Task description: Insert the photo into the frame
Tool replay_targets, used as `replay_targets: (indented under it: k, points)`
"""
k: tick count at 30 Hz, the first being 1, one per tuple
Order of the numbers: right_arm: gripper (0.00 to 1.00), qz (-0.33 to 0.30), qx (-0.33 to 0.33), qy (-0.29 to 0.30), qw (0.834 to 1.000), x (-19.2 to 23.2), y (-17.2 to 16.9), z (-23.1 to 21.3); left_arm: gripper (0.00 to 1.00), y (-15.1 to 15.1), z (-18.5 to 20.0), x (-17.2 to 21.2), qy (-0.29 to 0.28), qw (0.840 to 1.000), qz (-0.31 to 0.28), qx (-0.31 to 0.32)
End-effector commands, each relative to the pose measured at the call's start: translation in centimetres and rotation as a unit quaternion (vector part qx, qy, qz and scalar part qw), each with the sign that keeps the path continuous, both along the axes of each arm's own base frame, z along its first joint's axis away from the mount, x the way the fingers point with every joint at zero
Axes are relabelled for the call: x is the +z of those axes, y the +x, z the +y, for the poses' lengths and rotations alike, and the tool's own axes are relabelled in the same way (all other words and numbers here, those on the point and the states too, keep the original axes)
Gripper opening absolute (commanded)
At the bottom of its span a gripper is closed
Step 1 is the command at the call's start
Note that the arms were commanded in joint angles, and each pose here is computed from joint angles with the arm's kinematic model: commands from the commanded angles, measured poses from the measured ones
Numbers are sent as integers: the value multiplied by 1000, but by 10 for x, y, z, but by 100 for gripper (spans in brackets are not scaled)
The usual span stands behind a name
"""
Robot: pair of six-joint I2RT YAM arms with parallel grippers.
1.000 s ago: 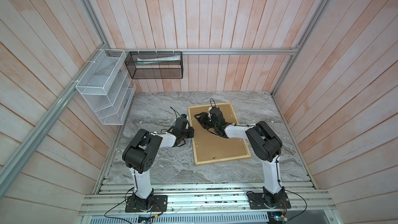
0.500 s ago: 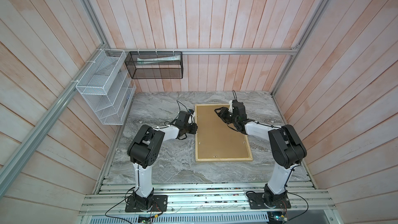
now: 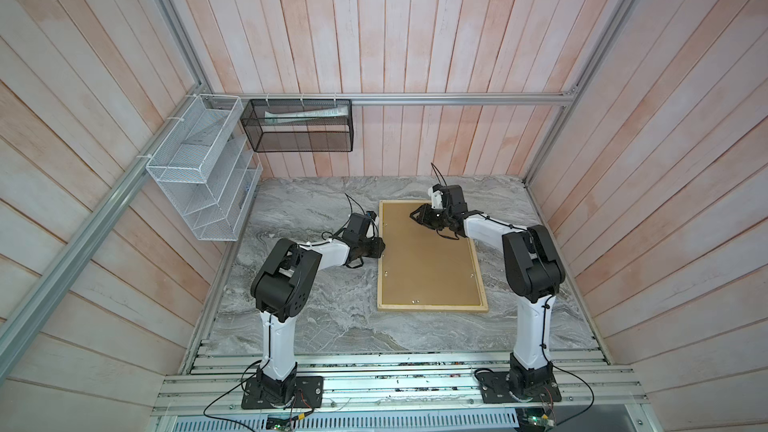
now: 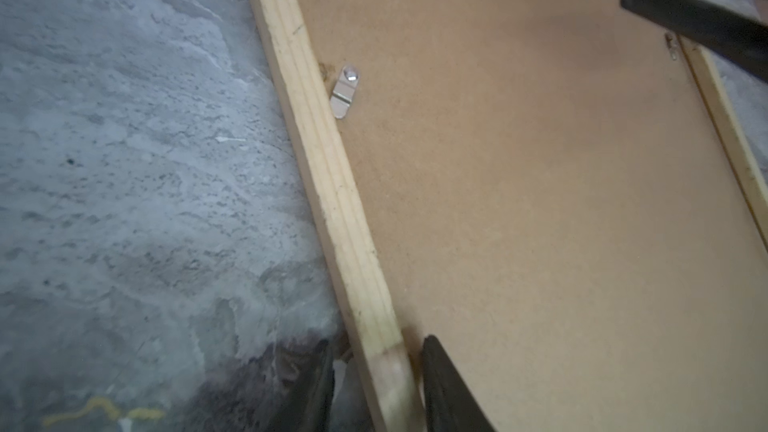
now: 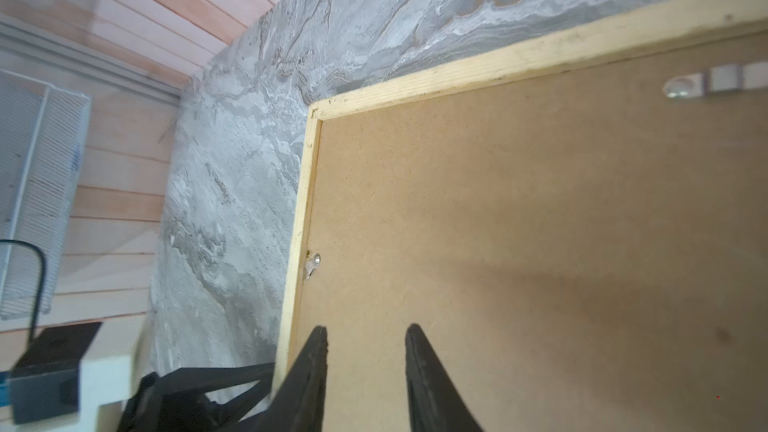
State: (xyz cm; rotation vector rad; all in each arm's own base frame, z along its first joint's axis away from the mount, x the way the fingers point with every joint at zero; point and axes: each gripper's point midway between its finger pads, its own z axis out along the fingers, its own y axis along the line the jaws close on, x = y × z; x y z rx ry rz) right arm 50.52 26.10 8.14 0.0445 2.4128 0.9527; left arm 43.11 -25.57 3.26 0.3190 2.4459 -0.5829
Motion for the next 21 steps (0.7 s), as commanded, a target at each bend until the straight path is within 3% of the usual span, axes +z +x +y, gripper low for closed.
replay_targets:
  k: [1, 9, 17, 21]
  points:
    - [31, 36, 49, -30, 998, -33, -9, 7, 38, -3, 10, 3, 15, 999, 11, 41]
    - [25, 67, 91, -23, 993, -65, -1, 34, 38, -14, 9, 0, 0, 998, 26, 54]
    - [22, 121, 124, -16, 985, -96, -58, 60, 38, -12, 5, -4, -6, 998, 29, 51]
    - [21, 128, 128, -7, 983, -98, -71, 63, 38, -10, 3, -5, -9, 998, 31, 49]
